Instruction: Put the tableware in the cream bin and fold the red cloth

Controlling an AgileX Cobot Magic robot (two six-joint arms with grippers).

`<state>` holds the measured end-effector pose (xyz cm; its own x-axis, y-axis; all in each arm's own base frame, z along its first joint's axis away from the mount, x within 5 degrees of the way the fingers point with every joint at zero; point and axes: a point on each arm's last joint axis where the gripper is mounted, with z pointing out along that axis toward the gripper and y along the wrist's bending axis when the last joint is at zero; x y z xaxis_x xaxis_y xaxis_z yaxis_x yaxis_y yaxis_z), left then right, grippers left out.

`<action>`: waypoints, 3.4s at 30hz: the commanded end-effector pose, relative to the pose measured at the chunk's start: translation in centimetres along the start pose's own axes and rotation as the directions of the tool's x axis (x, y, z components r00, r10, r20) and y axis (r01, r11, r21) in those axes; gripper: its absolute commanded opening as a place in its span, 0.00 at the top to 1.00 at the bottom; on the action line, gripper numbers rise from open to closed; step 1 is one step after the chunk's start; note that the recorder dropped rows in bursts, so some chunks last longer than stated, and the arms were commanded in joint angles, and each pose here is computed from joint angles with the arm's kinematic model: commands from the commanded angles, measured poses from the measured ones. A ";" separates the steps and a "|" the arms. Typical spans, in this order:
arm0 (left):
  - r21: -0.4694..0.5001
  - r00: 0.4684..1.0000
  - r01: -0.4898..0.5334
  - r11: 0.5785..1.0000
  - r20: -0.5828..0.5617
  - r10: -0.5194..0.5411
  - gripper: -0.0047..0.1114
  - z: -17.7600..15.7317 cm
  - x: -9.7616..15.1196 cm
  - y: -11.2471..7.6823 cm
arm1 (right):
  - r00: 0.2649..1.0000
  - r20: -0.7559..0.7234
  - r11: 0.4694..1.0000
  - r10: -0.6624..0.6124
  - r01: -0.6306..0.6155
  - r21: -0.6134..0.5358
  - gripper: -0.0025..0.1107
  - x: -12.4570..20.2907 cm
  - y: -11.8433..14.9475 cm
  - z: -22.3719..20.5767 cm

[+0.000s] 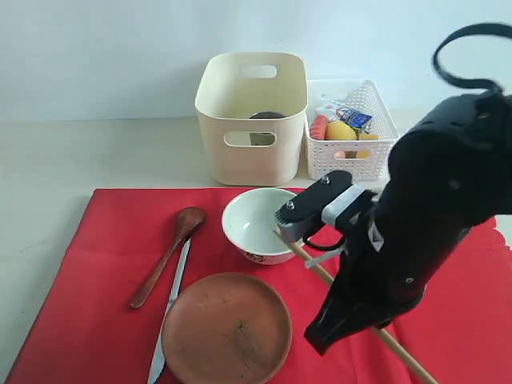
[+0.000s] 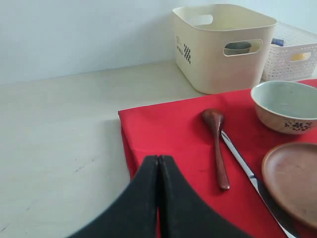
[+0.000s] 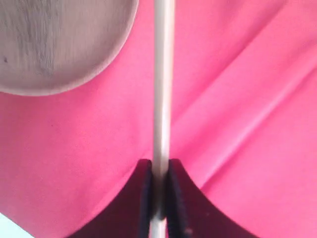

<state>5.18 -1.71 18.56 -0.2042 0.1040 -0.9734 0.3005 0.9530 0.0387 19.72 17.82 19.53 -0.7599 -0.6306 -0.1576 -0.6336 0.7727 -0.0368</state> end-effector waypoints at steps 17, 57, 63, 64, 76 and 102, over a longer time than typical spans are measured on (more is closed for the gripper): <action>-0.005 1.000 0.000 1.000 0.010 0.000 0.96 0.0 0.0 0.0 | 0.454 0.879 0.977 0.148 -0.207 -0.057 0.98 -6.4 -7.4 -9.7; -0.005 1.000 0.000 1.000 0.010 0.000 0.96 0.0 0.0 0.0 | 0.278 0.959 0.989 0.058 -0.148 -0.017 0.98 -22.9 -16.2 4.5; -0.005 1.000 0.000 1.000 0.010 0.000 0.96 0.0 0.0 0.0 | 0.320 0.947 0.990 0.020 -0.139 0.026 0.71 -22.8 -16.2 5.8; -0.005 1.000 0.000 1.000 0.010 0.000 0.96 0.0 0.0 0.0 | 0.329 0.944 0.989 0.021 -0.142 0.028 0.63 -22.7 -16.3 5.8; -0.005 1.000 0.000 1.000 0.010 0.000 0.96 0.0 0.0 0.0 | 0.484 0.874 0.971 0.033 -0.224 0.088 0.57 -21.6 -16.9 1.7; -0.005 1.000 0.000 1.000 0.010 0.000 0.96 0.0 0.0 0.0 | 0.737 0.658 0.875 0.157 -0.413 0.254 0.98 -4.4 -13.8 -15.9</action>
<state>5.18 -1.71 18.56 -0.2042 0.1040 -0.9734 0.3005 0.9530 0.0387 31.71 9.83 35.65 -0.5840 -0.2879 -0.7590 -0.2065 0.9569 -0.2041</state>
